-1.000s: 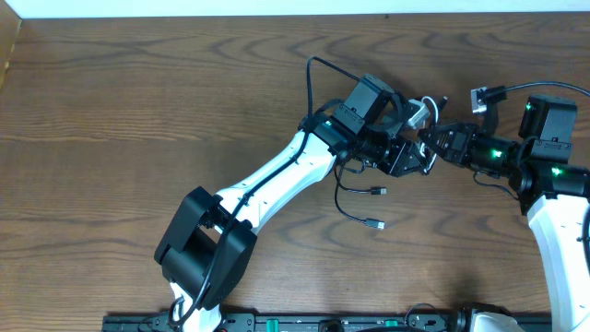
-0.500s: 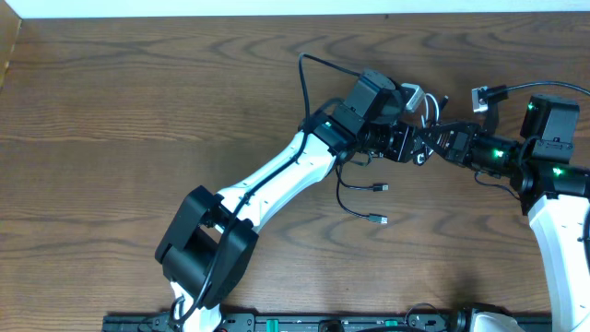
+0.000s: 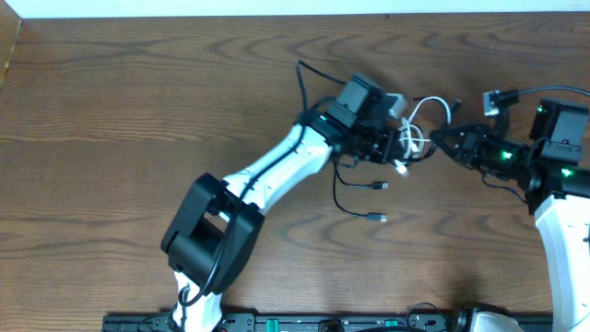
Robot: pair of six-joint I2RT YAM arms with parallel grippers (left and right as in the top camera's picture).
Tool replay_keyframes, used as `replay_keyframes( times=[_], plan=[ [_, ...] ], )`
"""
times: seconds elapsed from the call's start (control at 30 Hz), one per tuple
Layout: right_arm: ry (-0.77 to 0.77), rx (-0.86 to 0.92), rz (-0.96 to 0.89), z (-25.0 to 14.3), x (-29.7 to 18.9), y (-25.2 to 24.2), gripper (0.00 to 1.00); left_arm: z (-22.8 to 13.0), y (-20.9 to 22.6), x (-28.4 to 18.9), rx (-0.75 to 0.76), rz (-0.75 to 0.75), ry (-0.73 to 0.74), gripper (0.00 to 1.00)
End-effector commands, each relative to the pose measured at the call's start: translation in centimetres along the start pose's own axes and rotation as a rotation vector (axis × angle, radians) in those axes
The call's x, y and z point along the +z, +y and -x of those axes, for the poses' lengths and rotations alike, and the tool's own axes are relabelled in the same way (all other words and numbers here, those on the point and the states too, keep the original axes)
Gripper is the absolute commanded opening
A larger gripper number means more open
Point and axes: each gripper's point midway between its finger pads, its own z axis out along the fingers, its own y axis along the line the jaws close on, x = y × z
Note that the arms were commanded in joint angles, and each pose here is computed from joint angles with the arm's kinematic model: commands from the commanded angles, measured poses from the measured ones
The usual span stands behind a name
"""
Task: Untangle cables
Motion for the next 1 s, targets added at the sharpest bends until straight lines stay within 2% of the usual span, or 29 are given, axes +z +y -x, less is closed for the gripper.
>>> replay_keyframes(
  times=[0.0,0.17,0.27,0.33,0.4,0.43,0.47,0.5,0.6,0.77,0.9,0.97],
  plan=[
    [-0.085,0.042,-0.226,1.2,-1.0,-4.3,0.01,1.6,1.9,-3.6,0.006,0.053,-0.056,0.07],
    [-0.16,0.104,-0.666,1.0,-4.4,-11.4,0.01,1.9,2.3,-7.4,0.044,0.133,-0.089,0.08],
    [-0.16,0.111,-0.786,0.5,-5.7,-13.0,0.01,1.7,1.4,-9.6,0.106,0.173,-0.108,0.07],
    [-0.14,0.089,-0.788,0.2,-5.7,-13.0,0.03,1.4,0.3,-11.1,0.156,0.173,-0.117,0.08],
    [-0.107,0.052,-0.739,0.0,-5.1,-12.4,0.11,1.1,-0.8,-12.3,0.187,0.171,-0.127,0.08],
    [-0.074,0.006,-0.669,-0.2,-4.3,-11.4,0.23,0.9,-1.3,-13.0,0.196,0.17,-0.132,0.07],
    [-0.037,-0.051,-0.572,-0.4,-3.3,-10.0,0.36,0.8,-1.7,-13.5,0.199,0.169,-0.135,0.07],
    [-0.004,-0.108,-0.454,-0.6,-2.3,-8.2,0.43,0.6,-1.9,-13.8,0.2,0.169,-0.135,0.07],
    [0.042,-0.223,-0.126,-1.2,-0.6,-2.8,0.6,-0.4,-2.2,-14.2,0.225,0.174,-0.107,0.07],
    [0.057,-0.315,0.227,-1.6,-0.6,3.6,0.68,-1.8,-1.7,-14.1,0.235,0.189,-0.048,0.08],
    [0.091,-0.302,0.247,-2.3,0.7,5.2,0.68,-1.8,-1.8,-14.0,0.237,0.183,-0.048,0.07],
    [0.111,-0.272,0.185,-3.0,2.1,5.2,0.67,-1.9,-2.4,-13.9,0.243,0.153,-0.044,0.07]
  ],
)
